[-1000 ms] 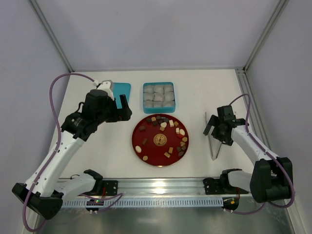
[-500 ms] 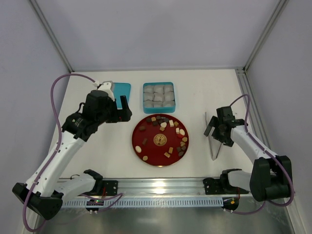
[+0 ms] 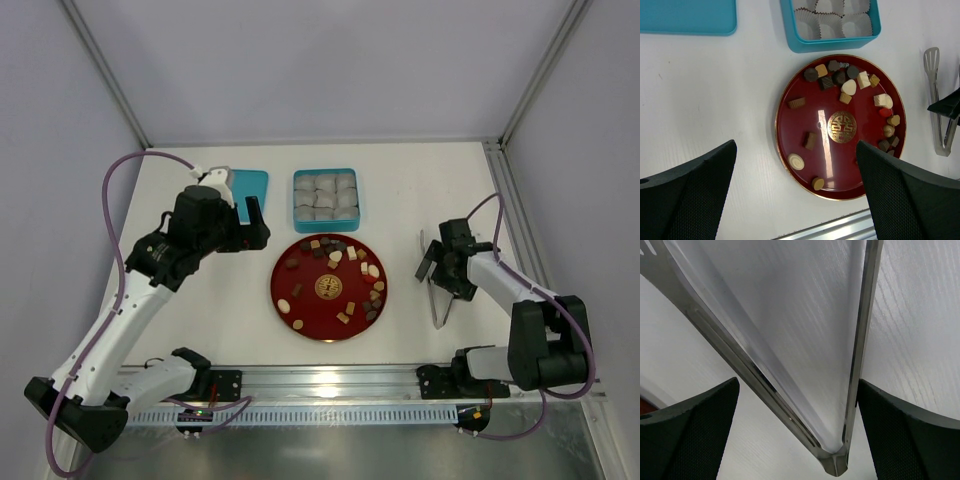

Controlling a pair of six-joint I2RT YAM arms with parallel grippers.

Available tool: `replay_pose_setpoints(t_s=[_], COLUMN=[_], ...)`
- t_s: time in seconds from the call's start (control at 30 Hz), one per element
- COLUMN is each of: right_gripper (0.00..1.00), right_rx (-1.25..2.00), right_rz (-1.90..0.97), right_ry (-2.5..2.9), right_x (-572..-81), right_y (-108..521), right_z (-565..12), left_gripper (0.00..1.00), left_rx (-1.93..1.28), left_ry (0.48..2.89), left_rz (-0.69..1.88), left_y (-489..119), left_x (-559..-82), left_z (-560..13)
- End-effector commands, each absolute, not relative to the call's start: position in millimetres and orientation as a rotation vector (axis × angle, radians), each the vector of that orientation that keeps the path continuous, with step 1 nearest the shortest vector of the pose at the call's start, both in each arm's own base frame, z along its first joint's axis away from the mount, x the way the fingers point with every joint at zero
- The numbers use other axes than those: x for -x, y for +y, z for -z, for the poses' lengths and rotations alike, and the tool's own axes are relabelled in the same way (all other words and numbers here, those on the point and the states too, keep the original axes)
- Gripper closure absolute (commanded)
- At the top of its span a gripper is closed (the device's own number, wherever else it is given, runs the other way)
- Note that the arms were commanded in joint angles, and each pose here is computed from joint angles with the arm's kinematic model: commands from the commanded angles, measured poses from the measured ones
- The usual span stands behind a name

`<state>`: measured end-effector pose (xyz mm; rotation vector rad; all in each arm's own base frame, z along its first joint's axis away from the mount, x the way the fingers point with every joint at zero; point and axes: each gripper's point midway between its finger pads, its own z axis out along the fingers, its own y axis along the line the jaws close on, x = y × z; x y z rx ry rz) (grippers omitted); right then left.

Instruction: Pack the chocolate

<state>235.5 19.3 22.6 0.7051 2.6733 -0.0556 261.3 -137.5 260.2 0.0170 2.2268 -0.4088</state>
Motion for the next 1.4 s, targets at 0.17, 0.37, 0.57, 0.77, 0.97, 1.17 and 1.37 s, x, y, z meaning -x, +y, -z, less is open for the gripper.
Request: replay_pose_setpoints(t_s=[0.17,0.37,0.57,0.77,0.97,1.17,1.37], right_gripper=[0.18,0.23,0.23,0.19,0.15,0.15,0.15], right_rx=[-0.665,-0.589,-0.518,-0.431,-0.392,-0.367,-0.357], right_rz=[0.042,0.086,0.090,0.098,0.101,0.104,0.095], right_ry=[2.616,2.604,2.598,2.616,2.614,2.607,2.605], right_x=[-273.0,-294.9,-316.4,-330.5,-333.6,-335.5,-332.3], right_y=[20.4,15.7,16.0,17.3,16.5,16.2,17.0], right_z=[-28.7,-33.5,-36.4,-34.4,-31.9,-29.3,-21.4], left_gripper=[0.00,0.00,0.00,0.01,0.00,0.00,0.00], left_rx=[-0.012,-0.007,-0.003,0.000,-0.008,-0.030,-0.029], left_ry=[2.186,2.190,2.194,2.202,2.207,2.217,2.226], left_rz=[0.411,0.399,0.385,0.377,0.377,0.359,0.356], left_y=[-135.2,-133.6,-131.7,-130.5,-131.1,-130.2,-129.9], left_x=[-263.4,-263.7,-264.2,-263.7,-263.3,-263.8,-263.1], left_z=[-269.4,-267.8,-265.3,-261.2,-259.5,-259.5,-255.7])
